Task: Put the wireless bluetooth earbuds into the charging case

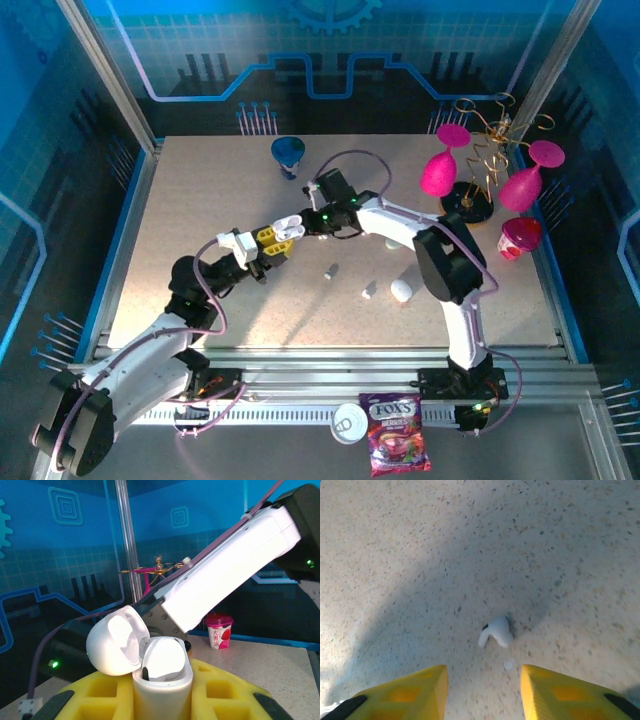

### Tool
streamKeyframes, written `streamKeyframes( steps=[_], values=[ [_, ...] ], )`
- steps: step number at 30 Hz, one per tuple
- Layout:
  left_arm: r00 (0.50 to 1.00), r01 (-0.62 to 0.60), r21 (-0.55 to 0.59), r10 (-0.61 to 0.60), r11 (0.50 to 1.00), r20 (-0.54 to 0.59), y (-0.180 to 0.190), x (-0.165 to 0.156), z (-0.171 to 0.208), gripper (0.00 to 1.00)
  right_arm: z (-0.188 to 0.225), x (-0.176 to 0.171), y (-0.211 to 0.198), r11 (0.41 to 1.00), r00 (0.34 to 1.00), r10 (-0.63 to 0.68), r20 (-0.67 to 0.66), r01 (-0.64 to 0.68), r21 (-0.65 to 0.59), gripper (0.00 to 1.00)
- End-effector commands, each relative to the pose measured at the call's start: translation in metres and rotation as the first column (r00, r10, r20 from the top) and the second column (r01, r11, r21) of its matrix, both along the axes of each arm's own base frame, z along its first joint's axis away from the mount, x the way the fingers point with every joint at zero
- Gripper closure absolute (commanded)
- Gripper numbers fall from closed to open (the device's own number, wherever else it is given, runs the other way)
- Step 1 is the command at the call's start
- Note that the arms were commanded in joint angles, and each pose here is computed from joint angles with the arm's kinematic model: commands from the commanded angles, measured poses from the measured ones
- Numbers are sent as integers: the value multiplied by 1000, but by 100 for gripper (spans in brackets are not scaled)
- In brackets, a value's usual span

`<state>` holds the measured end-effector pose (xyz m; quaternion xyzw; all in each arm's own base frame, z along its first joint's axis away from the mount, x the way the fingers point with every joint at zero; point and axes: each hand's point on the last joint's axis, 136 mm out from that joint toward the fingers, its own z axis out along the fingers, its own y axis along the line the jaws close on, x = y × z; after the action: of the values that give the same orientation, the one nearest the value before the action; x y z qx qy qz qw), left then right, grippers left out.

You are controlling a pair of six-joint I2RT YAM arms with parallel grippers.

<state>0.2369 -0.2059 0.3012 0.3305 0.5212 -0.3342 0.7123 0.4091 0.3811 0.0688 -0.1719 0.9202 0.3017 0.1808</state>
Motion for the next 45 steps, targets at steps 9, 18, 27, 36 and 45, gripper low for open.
streamKeyframes(
  steps=[9, 18, 27, 36, 45],
  values=[
    [1000, 6, -2, -6, 1000, 0, 0, -2, -1, 100, -48, -2, 18, 994, 992, 83, -94, -89, -62, 63],
    [1000, 7, 1, -7, 1000, -8, -1, 0, -2, 100, -54, -11, 24, 990, 984, 131, -123, -137, -42, 68],
    [1000, 6, 1, -6, 1000, -8, -1, 1, -3, 100, -38, -23, 11, 985, 984, 142, -108, -152, -84, 65],
    [1000, 9, -1, -9, 1000, -15, -1, 2, -5, 100, -35, -30, -21, 972, 992, 115, -57, -124, -199, 52],
    [1000, 11, -1, -11, 1000, -21, -2, 3, -7, 100, -31, -47, -35, 972, 991, 108, -72, -121, -199, 52]
  ],
)
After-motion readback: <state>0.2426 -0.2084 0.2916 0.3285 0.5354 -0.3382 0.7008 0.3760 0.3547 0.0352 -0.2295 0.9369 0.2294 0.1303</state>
